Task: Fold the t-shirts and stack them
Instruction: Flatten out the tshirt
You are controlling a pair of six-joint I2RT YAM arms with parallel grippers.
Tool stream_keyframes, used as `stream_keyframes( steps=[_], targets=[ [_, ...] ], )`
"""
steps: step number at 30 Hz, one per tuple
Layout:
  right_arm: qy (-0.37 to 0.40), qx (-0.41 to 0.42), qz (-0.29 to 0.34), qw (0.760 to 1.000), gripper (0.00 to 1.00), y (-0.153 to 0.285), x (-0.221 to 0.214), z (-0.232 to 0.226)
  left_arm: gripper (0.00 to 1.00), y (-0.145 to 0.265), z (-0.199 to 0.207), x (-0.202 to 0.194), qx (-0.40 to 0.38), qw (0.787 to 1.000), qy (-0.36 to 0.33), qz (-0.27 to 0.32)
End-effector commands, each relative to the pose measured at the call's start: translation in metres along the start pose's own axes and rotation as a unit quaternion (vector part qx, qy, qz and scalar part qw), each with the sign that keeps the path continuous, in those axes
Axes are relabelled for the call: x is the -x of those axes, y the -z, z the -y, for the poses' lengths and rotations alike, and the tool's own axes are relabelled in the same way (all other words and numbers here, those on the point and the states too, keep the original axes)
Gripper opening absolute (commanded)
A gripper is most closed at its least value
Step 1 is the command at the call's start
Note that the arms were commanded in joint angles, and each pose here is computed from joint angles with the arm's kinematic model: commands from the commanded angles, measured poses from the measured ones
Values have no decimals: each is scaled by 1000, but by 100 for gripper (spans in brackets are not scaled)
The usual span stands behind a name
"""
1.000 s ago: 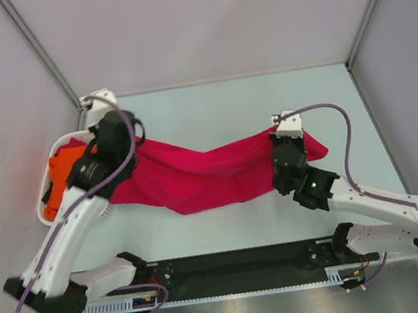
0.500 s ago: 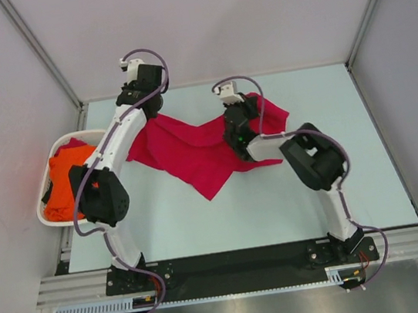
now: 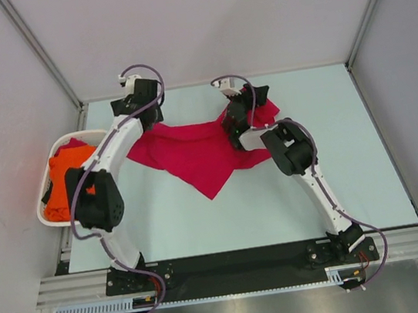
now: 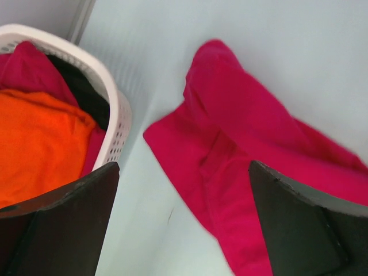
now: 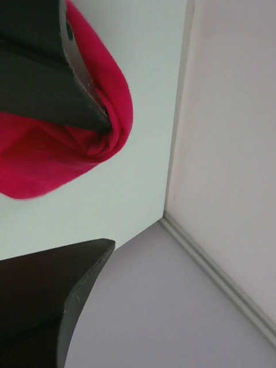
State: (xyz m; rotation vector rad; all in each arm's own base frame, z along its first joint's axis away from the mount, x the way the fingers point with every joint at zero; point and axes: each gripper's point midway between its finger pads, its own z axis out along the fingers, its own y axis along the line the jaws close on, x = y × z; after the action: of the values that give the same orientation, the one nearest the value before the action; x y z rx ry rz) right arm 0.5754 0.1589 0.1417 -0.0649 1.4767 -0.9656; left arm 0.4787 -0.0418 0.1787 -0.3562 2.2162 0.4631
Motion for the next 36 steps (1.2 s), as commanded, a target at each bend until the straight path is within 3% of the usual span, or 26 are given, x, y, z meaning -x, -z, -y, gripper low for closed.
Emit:
stream_keyframes(
  steps=[1,2,7,17,28,31,33,34,35,36],
  targets=[
    [-88,-121,-11,989,82,-21,21,86,100,65,5,13,-89,993,52,58],
    [-72,-117,-21,990,85,-18,7,88,100,81,10,9,-109,990,53,66],
    [-94,-112,-38,989,91,5,9,139,100,85,36,-64,-154,988,15,15],
    [-64,-70,-67,993,92,51,7,157,100,91,90,-202,-204,971,-77,-101],
    [-65,-70,-77,992,92,70,2,178,95,87,111,-254,-218,959,-92,-156],
    [-68,-69,-73,993,92,72,6,182,90,84,124,-263,-223,955,-100,-166],
    [-67,-71,-73,993,92,72,6,185,77,82,135,-267,-229,953,-103,-171],
    [-70,-72,-72,992,92,72,7,187,70,83,141,-268,-235,951,-104,-173],
    [-71,-74,-73,992,92,71,6,189,51,80,144,-275,-234,949,-110,-180],
    [-71,-76,-74,992,92,70,4,190,39,81,151,-272,-239,949,-107,-178]
  ],
)
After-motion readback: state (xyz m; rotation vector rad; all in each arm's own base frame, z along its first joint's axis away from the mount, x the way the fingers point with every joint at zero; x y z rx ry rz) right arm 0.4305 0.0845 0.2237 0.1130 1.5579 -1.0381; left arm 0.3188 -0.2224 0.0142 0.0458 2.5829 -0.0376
